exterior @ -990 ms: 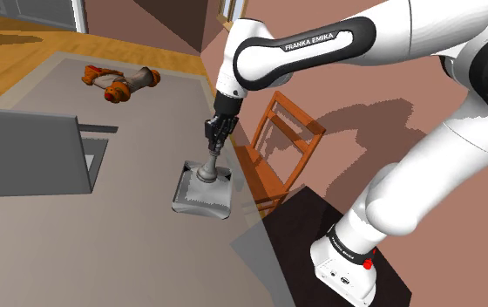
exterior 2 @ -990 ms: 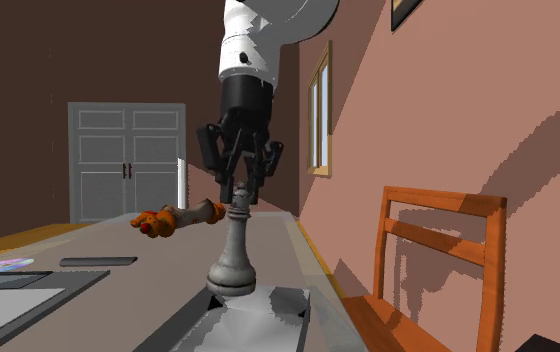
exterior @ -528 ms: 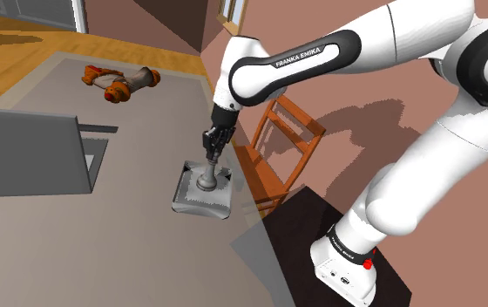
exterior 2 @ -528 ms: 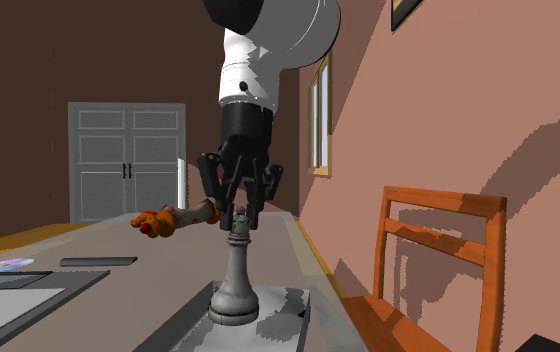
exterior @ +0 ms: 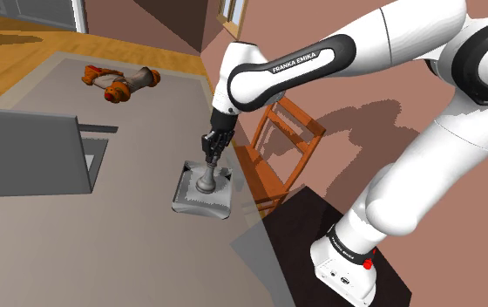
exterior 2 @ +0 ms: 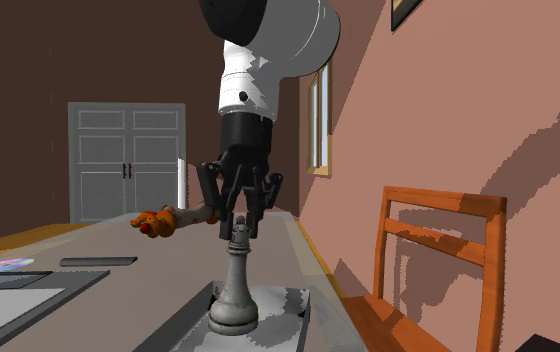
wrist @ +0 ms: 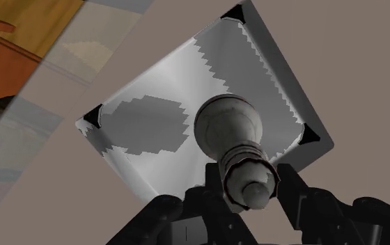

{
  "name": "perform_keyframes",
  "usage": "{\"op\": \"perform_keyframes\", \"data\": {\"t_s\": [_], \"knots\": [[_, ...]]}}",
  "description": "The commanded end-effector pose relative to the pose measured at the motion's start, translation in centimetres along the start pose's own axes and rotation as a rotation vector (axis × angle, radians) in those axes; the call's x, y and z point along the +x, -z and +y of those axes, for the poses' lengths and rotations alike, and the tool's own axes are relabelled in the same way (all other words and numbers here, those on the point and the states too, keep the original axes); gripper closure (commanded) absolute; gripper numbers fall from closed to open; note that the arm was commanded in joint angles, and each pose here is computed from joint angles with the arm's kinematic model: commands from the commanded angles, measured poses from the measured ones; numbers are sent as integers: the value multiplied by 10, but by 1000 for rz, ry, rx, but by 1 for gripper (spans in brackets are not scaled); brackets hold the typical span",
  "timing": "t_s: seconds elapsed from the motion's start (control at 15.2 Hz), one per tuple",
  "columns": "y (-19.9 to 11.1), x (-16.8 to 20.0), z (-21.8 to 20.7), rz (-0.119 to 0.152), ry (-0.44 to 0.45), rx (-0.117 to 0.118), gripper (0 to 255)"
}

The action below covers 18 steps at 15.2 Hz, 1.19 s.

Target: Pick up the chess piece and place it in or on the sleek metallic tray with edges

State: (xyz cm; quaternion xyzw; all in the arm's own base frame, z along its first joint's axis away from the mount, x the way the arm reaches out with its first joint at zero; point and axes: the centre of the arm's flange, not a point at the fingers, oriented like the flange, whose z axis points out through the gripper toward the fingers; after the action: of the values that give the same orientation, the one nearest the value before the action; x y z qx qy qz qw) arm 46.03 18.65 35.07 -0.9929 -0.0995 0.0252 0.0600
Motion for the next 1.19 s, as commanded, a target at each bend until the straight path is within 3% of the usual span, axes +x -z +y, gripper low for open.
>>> {"op": "perform_keyframes", "data": {"t_s": [0.0,0.07,0.4,0.66,1.12], "knots": [[0,0,0,0,0,0,255],[0,0,0,0,0,0,0],[0,0,0,0,0,0,0],[50,0,0,0,0,0,0],[50,0,0,0,0,0,0]]}}
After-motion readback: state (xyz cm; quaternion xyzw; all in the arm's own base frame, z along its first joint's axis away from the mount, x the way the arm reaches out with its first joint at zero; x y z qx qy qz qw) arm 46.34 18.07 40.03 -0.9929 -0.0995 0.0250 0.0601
